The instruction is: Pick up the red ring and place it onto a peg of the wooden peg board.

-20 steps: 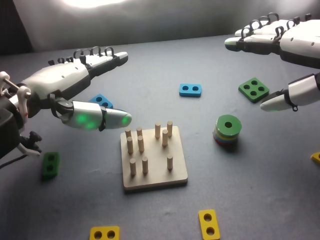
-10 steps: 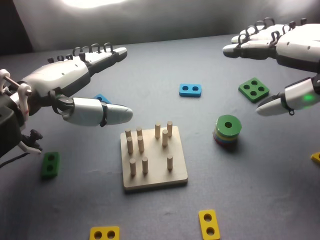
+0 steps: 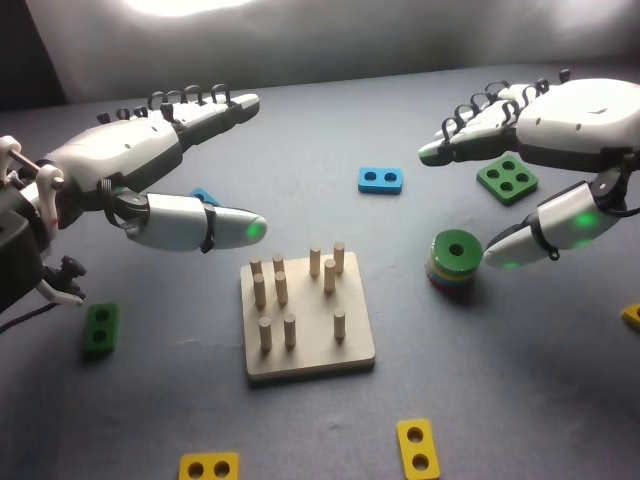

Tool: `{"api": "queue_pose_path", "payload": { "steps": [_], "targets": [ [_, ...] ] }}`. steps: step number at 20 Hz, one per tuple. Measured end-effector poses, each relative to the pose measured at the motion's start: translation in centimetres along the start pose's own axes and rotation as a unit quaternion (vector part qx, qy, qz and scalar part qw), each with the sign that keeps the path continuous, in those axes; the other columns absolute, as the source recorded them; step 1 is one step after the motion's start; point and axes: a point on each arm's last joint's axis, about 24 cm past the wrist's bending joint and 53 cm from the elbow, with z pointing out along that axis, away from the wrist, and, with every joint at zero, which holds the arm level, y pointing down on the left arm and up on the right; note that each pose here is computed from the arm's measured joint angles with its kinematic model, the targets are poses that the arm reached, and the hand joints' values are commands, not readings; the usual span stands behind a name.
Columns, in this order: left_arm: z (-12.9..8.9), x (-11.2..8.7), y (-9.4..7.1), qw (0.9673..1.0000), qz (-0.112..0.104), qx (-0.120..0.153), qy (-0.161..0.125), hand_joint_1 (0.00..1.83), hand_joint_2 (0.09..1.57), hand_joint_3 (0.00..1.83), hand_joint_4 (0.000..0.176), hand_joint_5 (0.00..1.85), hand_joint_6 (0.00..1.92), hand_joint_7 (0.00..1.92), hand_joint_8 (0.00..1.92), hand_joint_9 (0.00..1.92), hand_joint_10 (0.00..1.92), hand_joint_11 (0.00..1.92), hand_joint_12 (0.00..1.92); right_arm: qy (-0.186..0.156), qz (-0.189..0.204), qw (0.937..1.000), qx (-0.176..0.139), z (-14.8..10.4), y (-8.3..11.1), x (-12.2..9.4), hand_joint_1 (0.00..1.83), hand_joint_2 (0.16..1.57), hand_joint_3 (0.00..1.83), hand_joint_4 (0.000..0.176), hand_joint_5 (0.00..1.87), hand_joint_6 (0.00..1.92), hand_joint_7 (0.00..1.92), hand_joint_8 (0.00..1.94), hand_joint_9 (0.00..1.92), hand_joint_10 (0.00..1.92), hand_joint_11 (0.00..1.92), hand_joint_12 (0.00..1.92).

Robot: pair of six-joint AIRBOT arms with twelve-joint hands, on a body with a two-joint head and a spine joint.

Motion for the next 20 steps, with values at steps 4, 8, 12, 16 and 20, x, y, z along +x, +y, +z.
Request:
{"api": "queue_pose_path", "payload": {
  "steps": [4, 8, 12, 16, 20],
  "targets": [
    [0.0, 0.0, 0.1, 1.0000, 0.000, -0.002, 0.000, 0.46, 1.00, 0.00, 0.158, 0.03, 0.00, 0.00, 0.00, 0.00, 0.00, 0.00, 0.00, 0.012, 0.003, 0.9999, 0.005, 0.5, -0.3, 0.7, 0.71, 0.96, 0.00, 0.000, 0.28, 0.00, 0.20, 0.00, 0.13, 0.01, 0.00, 0.28],
    [0.0, 0.0, 0.1, 1.0000, 0.001, -0.002, 0.001, 0.46, 1.00, 0.00, 0.168, 0.03, 0.00, 0.00, 0.00, 0.00, 0.00, 0.00, 0.00, 0.018, 0.005, 0.9998, 0.004, 0.6, -0.3, 1.2, 0.73, 0.95, 0.00, 0.036, 0.31, 0.00, 0.20, 0.00, 0.15, 0.01, 0.00, 0.61],
    [0.1, -0.1, 0.0, 1.0000, 0.000, -0.001, 0.000, 0.47, 1.01, 0.01, 0.166, 0.03, 0.00, 0.00, 0.00, 0.00, 0.00, 0.00, 0.00, 0.025, 0.003, 0.9997, 0.006, 0.6, -0.5, 1.7, 0.72, 0.93, 0.00, 0.012, 0.35, 0.00, 0.25, 0.00, 0.17, 0.01, 0.00, 0.67],
    [0.1, -0.1, -0.1, 1.0000, 0.000, 0.000, -0.001, 0.49, 1.01, 0.00, 0.161, 0.03, 0.00, 0.00, 0.00, 0.00, 0.00, 0.00, 0.00, 0.030, 0.008, 0.9995, 0.010, 0.6, -0.8, 2.3, 0.75, 0.94, 0.00, 0.013, 0.34, 0.00, 0.23, 0.00, 0.16, 0.01, 0.00, 0.64],
    [0.2, -0.3, -0.3, 1.0000, -0.001, 0.002, -0.002, 0.48, 1.01, 0.00, 0.153, 0.03, 0.00, 0.00, 0.00, 0.00, 0.00, 0.00, 0.00, 0.035, 0.012, 0.9993, 0.011, 0.9, -0.9, 2.9, 0.78, 0.96, 0.00, 0.000, 0.33, 0.00, 0.22, 0.00, 0.18, 0.02, 0.00, 0.89]
  ]
}}
